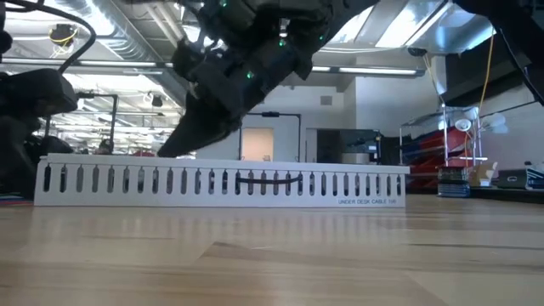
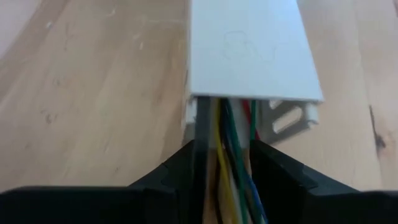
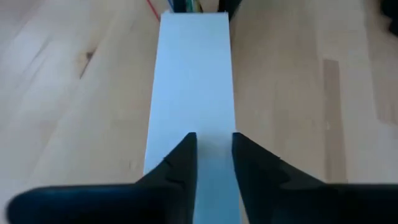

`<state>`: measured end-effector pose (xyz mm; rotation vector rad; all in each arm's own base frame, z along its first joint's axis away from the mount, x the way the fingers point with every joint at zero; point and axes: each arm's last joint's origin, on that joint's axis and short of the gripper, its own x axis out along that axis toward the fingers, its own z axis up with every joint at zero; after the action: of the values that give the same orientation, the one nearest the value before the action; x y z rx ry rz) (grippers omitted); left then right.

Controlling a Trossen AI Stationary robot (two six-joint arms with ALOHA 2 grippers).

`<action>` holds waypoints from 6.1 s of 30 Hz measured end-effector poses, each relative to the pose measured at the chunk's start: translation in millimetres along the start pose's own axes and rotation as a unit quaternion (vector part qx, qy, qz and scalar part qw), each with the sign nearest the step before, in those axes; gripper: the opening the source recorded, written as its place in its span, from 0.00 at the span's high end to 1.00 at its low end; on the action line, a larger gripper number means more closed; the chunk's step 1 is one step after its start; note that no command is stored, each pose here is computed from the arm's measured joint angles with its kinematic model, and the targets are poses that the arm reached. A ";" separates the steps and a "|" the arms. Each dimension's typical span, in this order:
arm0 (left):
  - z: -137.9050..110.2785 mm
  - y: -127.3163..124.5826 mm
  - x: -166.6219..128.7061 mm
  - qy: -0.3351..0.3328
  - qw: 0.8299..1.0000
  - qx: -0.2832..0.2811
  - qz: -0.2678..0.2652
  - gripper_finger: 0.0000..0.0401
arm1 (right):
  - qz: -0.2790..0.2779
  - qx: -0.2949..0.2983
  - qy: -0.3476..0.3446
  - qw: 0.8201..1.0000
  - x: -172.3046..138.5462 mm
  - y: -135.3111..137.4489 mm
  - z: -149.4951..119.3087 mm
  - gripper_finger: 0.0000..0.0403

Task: Ziptie cables
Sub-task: Close the white cable duct with the lid, then return to Home Position

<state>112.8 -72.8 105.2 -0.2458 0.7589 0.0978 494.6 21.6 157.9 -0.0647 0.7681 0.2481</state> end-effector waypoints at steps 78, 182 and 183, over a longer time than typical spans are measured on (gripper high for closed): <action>96.9 -20.3 -68.8 0.038 0.996 0.057 0.051 0.66 | -0.061 -0.002 0.050 0.997 -141.0 20.5 -9.0 1.00; 54.7 71.0 -57.9 -0.364 0.929 0.061 -0.002 0.87 | -0.162 0.130 -0.365 0.907 -276.9 59.1 -261.2 1.00; 54.7 71.0 -57.9 -0.365 0.929 0.060 -0.001 0.87 | -0.162 0.131 -0.362 0.908 -276.3 59.0 -261.5 1.00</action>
<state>95.0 9.9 170.3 -0.0775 0.0208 0.1291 111.4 -14.8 163.7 0.1502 0.0345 -0.1544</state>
